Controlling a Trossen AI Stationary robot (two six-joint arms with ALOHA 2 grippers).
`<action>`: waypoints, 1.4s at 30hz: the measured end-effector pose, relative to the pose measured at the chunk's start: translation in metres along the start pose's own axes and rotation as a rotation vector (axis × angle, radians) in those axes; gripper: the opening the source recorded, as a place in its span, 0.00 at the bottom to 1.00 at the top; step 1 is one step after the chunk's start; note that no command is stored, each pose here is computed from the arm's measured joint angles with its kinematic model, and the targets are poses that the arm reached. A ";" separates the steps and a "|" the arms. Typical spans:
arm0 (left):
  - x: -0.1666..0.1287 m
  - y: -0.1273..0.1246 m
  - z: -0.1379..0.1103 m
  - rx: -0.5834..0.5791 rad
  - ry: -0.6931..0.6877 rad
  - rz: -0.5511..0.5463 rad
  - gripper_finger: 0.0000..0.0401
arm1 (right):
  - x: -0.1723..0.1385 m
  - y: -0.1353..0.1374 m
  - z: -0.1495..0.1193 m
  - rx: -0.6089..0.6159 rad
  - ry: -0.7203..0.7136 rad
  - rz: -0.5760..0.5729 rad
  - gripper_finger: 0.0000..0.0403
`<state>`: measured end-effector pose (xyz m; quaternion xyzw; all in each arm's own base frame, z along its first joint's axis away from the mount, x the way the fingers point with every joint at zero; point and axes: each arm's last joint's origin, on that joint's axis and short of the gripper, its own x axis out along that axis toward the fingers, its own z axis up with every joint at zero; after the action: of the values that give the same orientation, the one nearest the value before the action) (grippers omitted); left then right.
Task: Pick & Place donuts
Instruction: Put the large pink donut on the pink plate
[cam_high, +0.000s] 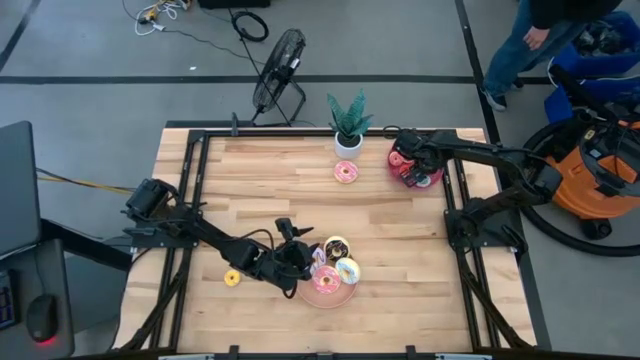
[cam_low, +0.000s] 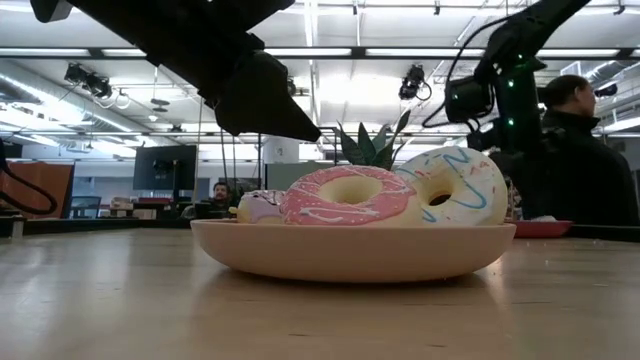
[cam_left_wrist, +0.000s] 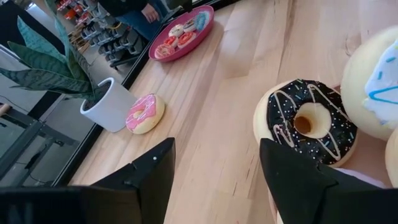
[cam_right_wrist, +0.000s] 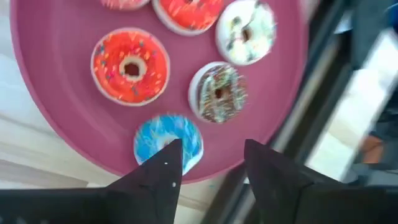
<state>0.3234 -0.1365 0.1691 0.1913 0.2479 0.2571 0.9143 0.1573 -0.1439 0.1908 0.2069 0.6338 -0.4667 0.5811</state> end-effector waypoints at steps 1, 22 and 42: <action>0.000 0.000 0.000 0.000 0.000 0.000 0.59 | -0.004 0.001 0.001 0.000 -0.009 -0.020 0.44; 0.000 0.000 0.000 -0.002 0.000 0.000 0.59 | -0.012 0.089 0.006 -0.274 -0.632 0.460 0.37; 0.000 0.000 0.000 -0.009 -0.001 0.000 0.59 | 0.023 0.128 0.020 0.052 -0.838 0.506 0.71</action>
<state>0.3236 -0.1363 0.1693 0.1871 0.2463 0.2582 0.9152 0.2658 -0.1053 0.1265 0.1631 0.2632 -0.3697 0.8760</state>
